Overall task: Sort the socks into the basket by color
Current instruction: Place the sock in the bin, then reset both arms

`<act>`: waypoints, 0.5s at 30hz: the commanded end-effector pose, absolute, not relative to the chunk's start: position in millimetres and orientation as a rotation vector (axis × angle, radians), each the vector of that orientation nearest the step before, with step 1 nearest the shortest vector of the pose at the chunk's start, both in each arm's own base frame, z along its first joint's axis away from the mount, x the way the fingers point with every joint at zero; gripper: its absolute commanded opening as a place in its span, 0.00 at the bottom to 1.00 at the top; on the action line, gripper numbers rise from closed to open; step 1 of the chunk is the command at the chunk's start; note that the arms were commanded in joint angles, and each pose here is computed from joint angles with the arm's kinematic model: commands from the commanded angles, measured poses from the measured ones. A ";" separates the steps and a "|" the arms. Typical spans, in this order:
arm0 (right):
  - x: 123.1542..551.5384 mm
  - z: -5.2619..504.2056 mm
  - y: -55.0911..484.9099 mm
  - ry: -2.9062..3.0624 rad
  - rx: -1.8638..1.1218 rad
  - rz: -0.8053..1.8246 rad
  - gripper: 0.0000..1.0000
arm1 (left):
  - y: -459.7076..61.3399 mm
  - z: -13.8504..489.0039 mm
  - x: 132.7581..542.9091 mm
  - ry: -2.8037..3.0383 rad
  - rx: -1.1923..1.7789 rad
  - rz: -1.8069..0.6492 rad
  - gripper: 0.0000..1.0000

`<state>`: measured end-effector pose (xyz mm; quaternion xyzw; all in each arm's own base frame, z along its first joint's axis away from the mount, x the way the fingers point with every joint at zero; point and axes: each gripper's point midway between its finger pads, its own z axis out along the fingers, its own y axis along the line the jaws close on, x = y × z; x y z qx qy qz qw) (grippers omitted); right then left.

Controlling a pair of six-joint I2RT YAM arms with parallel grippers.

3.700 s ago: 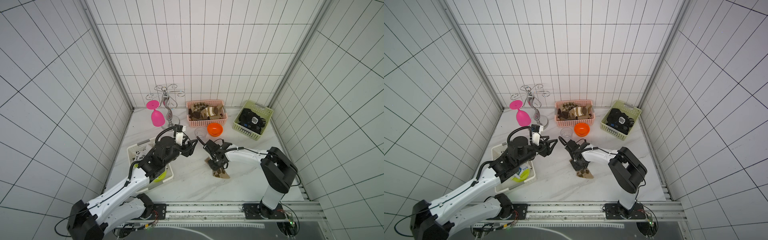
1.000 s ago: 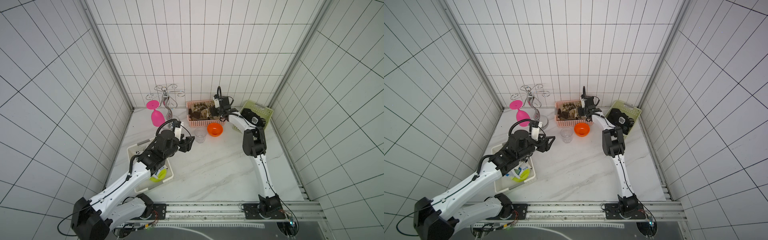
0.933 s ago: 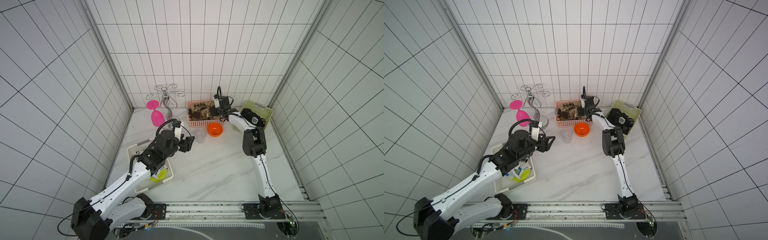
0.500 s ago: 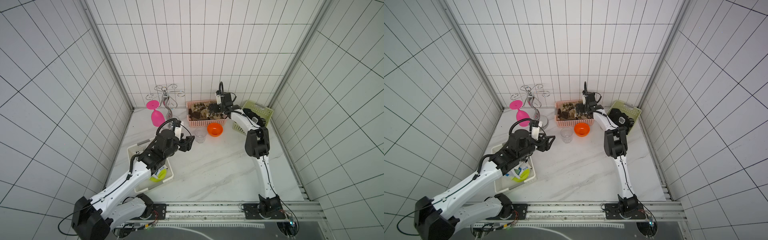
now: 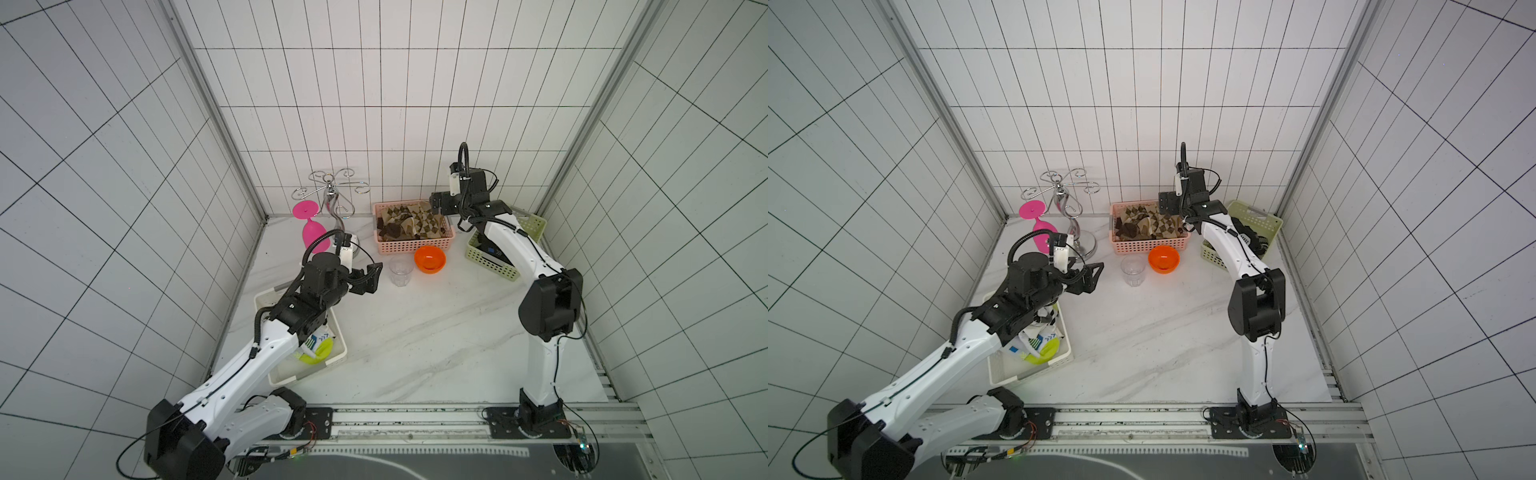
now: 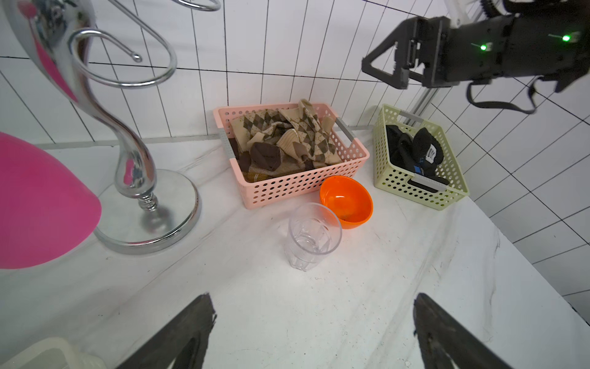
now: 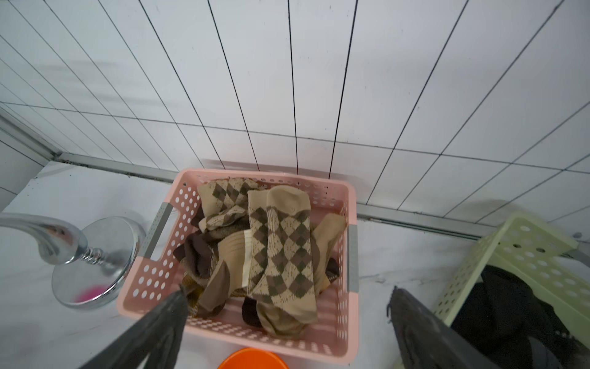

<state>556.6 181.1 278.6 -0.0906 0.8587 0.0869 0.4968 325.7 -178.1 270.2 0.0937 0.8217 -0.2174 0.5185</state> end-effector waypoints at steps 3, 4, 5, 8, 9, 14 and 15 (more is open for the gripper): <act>500.2 259.3 155.4 2.148 -0.149 0.173 1.00 | -155.5 290.7 341.2 1.914 0.184 -0.419 0.98; 492.5 257.2 144.9 2.152 -0.103 0.148 0.99 | -150.5 290.4 344.8 1.910 0.174 -0.392 0.98; 486.7 252.5 134.5 2.156 -0.064 0.124 0.99 | -145.9 289.6 348.1 1.908 0.160 -0.370 0.98; 469.6 241.6 106.7 2.133 -0.017 0.083 0.99 | -129.8 288.2 357.0 1.891 0.098 -0.303 0.98; 463.8 240.0 95.2 2.109 0.011 0.049 0.99 | -126.2 287.4 359.7 1.887 0.094 -0.291 0.98; 438.6 230.2 25.9 1.958 0.221 -0.031 0.99 | -98.7 270.6 373.4 1.910 0.029 -0.161 0.98; 434.2 224.0 12.8 1.947 0.252 -0.044 0.99 | -92.5 265.4 375.4 1.911 0.018 -0.138 0.98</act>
